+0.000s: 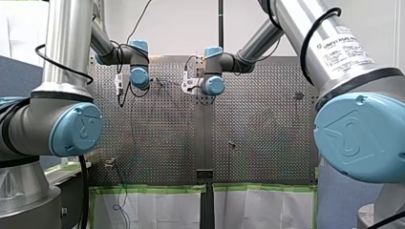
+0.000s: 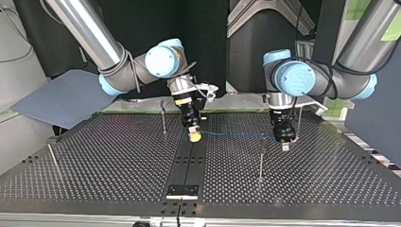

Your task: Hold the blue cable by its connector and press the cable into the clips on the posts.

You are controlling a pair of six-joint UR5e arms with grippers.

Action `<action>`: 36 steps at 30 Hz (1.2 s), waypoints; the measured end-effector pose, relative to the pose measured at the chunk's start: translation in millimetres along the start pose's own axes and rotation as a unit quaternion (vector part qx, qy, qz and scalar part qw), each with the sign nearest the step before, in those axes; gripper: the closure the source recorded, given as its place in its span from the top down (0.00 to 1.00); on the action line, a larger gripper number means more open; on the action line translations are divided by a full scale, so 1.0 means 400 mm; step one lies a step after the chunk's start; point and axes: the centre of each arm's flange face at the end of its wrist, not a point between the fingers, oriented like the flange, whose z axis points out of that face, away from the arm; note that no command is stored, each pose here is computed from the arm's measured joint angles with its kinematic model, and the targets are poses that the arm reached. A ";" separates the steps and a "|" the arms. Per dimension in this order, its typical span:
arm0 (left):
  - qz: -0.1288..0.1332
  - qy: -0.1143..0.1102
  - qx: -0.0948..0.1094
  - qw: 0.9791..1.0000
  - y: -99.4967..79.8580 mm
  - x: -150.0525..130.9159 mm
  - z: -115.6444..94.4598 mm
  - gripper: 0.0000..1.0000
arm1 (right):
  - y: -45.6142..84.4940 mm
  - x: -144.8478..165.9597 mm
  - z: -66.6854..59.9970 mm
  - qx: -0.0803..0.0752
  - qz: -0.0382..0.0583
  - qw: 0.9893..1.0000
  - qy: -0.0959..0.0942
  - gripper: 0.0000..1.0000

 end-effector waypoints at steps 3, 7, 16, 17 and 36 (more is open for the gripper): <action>-0.001 -0.002 0.002 1.000 0.007 -0.007 0.017 0.01 | 0.012 -0.001 0.004 -0.003 -0.001 1.000 0.000 0.00; 0.002 0.006 0.009 1.000 0.012 0.004 0.043 0.01 | 0.032 -0.003 0.009 -0.009 -0.002 1.000 0.000 0.00; 0.002 0.007 0.025 1.000 0.023 0.002 0.081 0.01 | 0.068 -0.007 0.020 -0.015 -0.003 1.000 0.000 0.00; 0.001 0.005 0.025 1.000 0.024 -0.001 0.084 0.01 | 0.071 -0.008 0.021 -0.016 -0.003 1.000 0.000 0.00; -0.005 0.011 0.044 0.999 0.037 0.004 0.163 0.01 | 0.143 -0.004 0.088 -0.027 -0.002 1.000 0.012 0.00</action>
